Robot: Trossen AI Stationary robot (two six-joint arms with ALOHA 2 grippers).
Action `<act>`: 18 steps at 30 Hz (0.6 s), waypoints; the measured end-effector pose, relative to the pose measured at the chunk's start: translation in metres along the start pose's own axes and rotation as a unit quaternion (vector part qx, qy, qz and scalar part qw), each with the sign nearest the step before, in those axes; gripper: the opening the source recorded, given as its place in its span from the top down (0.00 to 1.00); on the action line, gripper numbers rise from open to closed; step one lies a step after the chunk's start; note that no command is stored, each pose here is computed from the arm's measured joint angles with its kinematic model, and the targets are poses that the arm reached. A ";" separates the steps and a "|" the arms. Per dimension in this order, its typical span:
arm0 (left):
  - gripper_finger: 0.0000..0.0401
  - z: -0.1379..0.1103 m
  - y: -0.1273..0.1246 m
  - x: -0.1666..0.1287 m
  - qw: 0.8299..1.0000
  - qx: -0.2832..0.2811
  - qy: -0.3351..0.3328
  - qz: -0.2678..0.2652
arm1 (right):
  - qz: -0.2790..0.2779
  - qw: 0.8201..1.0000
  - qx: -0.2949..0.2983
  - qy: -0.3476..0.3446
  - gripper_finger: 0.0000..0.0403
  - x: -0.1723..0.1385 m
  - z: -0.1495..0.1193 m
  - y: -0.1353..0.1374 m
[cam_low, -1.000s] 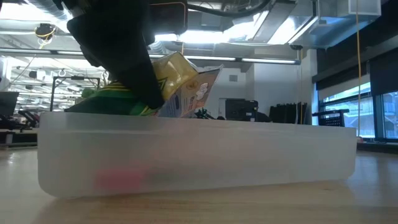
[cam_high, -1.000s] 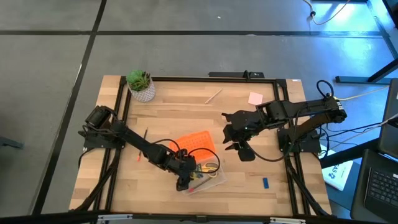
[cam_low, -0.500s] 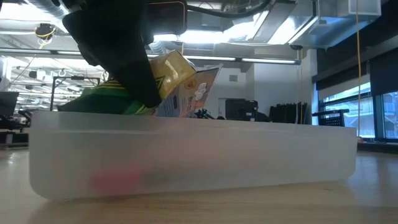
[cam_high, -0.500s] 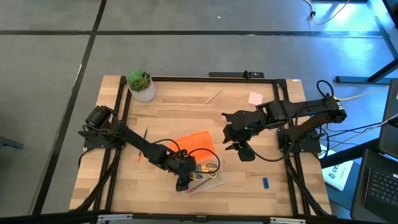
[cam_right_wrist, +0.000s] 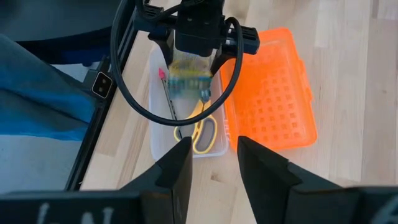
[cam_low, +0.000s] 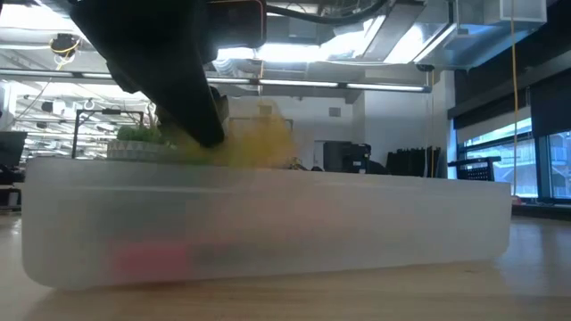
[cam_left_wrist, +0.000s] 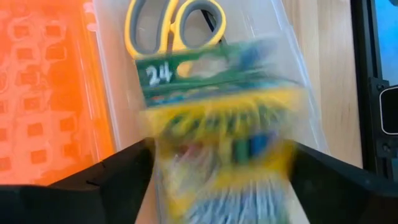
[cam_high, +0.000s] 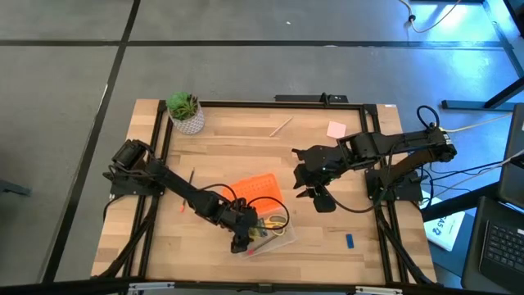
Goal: Pack school essentials
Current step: Put the yellow crayon box into the orange supply box, then adjust the orange supply box
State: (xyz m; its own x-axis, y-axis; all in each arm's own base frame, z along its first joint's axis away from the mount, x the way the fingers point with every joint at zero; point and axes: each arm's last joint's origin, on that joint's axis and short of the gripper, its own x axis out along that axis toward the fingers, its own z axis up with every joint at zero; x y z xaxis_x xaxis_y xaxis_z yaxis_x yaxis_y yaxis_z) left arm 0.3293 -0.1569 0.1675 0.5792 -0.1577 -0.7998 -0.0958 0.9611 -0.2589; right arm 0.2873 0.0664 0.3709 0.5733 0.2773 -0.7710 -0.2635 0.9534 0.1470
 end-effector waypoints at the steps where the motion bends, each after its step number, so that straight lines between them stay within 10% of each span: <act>1: 0.12 0.000 0.000 0.000 1.000 0.000 0.000 0.000 | 0.000 1.000 0.000 0.000 0.68 0.000 0.000 0.000; 18: 0.01 0.021 0.028 -0.057 0.998 -0.049 0.002 0.026 | 0.000 1.000 -0.001 -0.006 0.68 0.000 0.001 0.000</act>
State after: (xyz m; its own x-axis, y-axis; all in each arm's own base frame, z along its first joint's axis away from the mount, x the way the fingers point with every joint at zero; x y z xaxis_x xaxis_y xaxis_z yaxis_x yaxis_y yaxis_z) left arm 0.3103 -0.1167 0.2173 0.5686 -0.1098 -0.8152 -0.2044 0.9411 -0.2694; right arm 0.2881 0.0666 0.3715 0.5820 0.2792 -0.7637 -0.2656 0.9530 0.1460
